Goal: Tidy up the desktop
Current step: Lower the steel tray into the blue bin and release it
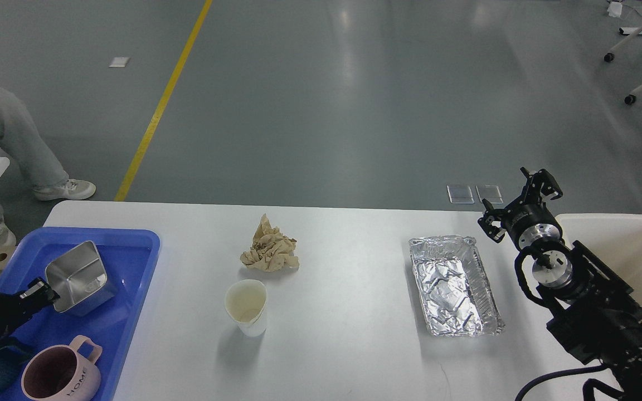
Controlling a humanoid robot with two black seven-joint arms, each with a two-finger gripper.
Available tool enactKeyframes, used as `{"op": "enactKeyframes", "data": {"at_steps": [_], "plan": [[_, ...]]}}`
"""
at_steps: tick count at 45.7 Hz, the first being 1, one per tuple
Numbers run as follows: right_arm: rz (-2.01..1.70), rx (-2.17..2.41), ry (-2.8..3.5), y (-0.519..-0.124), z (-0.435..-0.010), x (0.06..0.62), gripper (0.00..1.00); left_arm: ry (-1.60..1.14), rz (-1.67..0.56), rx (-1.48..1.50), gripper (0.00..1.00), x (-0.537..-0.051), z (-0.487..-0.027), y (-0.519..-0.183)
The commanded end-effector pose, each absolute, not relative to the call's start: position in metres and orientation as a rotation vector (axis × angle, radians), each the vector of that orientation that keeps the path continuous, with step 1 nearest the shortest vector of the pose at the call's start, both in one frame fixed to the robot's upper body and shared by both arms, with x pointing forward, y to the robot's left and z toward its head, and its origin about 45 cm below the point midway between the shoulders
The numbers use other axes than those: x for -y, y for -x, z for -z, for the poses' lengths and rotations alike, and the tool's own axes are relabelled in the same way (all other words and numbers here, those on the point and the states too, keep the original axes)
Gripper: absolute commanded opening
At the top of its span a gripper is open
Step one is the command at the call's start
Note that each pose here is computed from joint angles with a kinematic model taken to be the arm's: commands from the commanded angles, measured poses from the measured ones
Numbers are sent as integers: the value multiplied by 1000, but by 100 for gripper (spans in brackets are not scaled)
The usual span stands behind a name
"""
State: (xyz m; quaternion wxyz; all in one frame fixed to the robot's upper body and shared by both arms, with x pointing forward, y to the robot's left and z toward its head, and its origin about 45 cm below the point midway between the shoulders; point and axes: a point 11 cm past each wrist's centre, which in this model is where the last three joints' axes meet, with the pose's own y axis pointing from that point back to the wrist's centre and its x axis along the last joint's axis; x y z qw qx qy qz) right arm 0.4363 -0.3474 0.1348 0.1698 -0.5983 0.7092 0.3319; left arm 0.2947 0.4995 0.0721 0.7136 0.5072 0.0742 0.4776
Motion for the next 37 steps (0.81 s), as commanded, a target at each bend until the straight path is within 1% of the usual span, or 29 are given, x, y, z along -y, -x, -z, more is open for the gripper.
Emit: {"op": "enactKeyframes", "data": {"at_steps": [1,4,7,10,13,18,25,30,32,35,37], "plan": [[-943,-2016,1700,-436,-134,348,100,-1127,-1072,-166,6,-498,-69,-296],[-944,-2019,1699,-436,-134,348,100,-1130,-1077,-165,9,-499,-69,-296],[-942,-2019,1698,-436,-134,349,100,-1116,-1086,-161,14,-497,-72,-301],[-942,-2019,1698,-436,-134,349,100,-1108,-1090,-154,25,-497,-75,-305],[-942,-2017,1698,-436,-135,348,100,-1100,-1093,-147,34,-496,-77,-307],[-940,-2014,1701,-437,-136,347,100,-1085,-1101,-138,43,-496,-82,-311],[-939,-2015,1702,-437,-136,347,100,-1057,-1119,-115,58,-495,-94,-324],[-937,-2014,1703,-438,-137,347,100,-998,-1127,-88,67,-492,-103,-331],[-935,-2011,1704,-439,-138,346,100,-960,-1129,-57,73,-492,-110,-334],[-936,-2009,1706,-439,-139,346,100,-889,-1133,8,86,-492,-129,-346],[-934,-2008,1706,-440,-139,346,100,-854,-1137,39,88,-491,-141,-353]]}}
